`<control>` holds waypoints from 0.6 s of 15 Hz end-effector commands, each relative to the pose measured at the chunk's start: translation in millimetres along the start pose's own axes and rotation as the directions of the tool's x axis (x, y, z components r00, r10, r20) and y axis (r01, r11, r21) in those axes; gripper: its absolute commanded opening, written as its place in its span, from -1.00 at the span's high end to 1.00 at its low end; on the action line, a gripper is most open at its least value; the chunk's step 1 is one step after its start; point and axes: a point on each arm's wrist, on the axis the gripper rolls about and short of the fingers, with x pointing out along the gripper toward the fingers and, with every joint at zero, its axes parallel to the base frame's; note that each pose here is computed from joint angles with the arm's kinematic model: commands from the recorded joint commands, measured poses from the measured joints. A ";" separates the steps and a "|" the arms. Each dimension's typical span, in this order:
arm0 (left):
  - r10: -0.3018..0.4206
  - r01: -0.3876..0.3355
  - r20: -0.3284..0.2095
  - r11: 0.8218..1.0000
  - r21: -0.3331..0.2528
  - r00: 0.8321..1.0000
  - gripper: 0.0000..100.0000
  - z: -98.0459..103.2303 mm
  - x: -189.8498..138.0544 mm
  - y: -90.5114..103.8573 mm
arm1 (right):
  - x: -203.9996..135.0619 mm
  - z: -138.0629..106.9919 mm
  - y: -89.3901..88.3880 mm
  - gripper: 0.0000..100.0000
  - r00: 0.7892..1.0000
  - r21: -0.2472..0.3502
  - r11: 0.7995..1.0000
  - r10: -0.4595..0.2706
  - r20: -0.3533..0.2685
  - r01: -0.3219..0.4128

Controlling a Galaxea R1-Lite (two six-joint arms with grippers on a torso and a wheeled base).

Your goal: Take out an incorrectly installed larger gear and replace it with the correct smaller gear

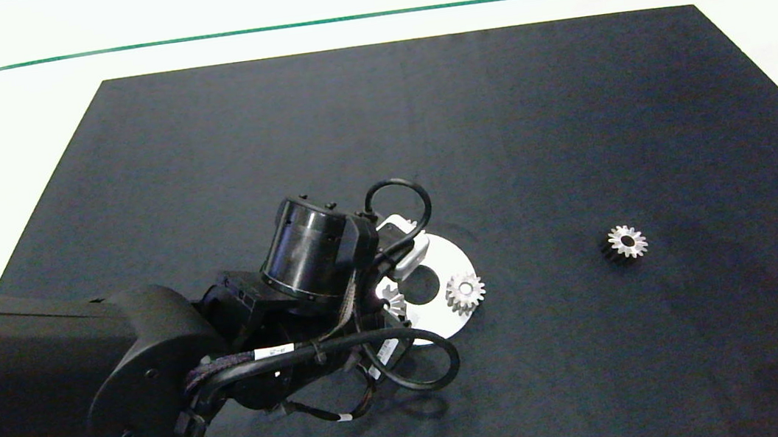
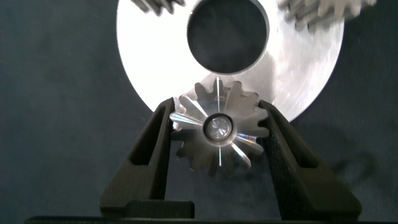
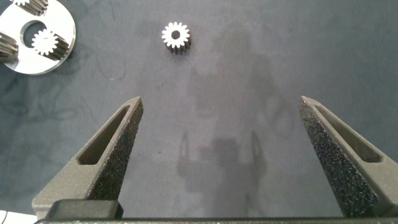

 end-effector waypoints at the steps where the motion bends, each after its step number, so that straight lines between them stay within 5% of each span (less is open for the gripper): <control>1: 0.009 -0.009 0.031 1.000 -0.003 0.999 0.44 6.3 -6.4 1.7 | 0.0 -0.4 0.1 -1.00 1.000 -0.001 1.000 0.002 -0.002 -0.002; 9: -0.019 0.018 0.046 1.000 0.014 0.999 0.44 12.5 -19.9 -5.1 | -2.1 -0.2 0.2 -1.00 1.000 -0.001 1.000 0.002 0.007 -0.002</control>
